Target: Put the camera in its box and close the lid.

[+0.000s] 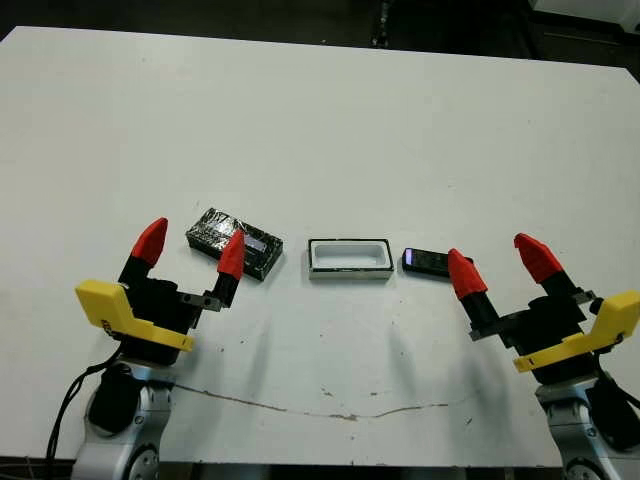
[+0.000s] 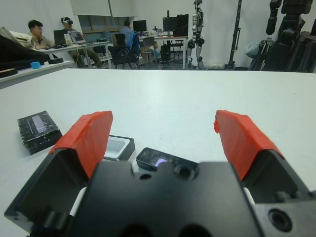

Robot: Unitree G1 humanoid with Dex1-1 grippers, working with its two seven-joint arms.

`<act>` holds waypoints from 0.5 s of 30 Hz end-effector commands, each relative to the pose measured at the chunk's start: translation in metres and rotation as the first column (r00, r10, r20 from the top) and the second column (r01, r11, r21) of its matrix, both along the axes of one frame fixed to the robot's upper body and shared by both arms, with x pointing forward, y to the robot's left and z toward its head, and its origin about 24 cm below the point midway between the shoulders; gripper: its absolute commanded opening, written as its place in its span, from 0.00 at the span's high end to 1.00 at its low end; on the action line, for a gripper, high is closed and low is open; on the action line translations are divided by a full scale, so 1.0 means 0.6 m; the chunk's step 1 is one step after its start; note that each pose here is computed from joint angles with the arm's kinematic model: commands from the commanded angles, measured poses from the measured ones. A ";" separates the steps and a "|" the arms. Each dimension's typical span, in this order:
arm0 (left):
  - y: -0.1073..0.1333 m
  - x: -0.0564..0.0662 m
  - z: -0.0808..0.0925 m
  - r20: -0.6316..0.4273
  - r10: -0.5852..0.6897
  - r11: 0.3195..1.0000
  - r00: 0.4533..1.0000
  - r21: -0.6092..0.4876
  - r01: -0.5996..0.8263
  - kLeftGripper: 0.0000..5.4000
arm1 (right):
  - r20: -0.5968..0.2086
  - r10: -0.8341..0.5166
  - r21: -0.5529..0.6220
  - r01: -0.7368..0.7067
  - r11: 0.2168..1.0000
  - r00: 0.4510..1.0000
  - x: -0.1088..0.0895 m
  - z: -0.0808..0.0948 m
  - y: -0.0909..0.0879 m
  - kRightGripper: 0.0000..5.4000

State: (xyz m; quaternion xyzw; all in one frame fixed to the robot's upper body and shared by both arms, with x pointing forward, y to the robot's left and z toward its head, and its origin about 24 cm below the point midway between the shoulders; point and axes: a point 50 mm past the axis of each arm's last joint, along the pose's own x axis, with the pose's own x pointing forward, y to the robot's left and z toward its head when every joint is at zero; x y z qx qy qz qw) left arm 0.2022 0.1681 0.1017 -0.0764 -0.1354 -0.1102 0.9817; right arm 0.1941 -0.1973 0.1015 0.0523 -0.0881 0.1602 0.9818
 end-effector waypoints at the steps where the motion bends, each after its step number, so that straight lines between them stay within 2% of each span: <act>1: 0.001 0.000 -0.007 -0.019 0.009 1.000 1.000 0.010 -0.009 0.00 | -0.008 0.002 -0.013 -0.002 1.000 1.000 0.000 -0.002 -0.005 0.00; 10: 0.001 0.001 -0.009 -0.030 0.009 1.000 1.000 0.010 -0.008 0.00 | -0.010 0.005 -0.016 -0.005 1.000 1.000 -0.001 -0.005 -0.006 0.00; 15: 0.000 -0.002 -0.009 -0.025 0.005 1.000 1.000 0.009 -0.005 0.00 | -0.013 0.003 -0.068 -0.004 0.998 1.000 -0.003 0.000 -0.017 0.00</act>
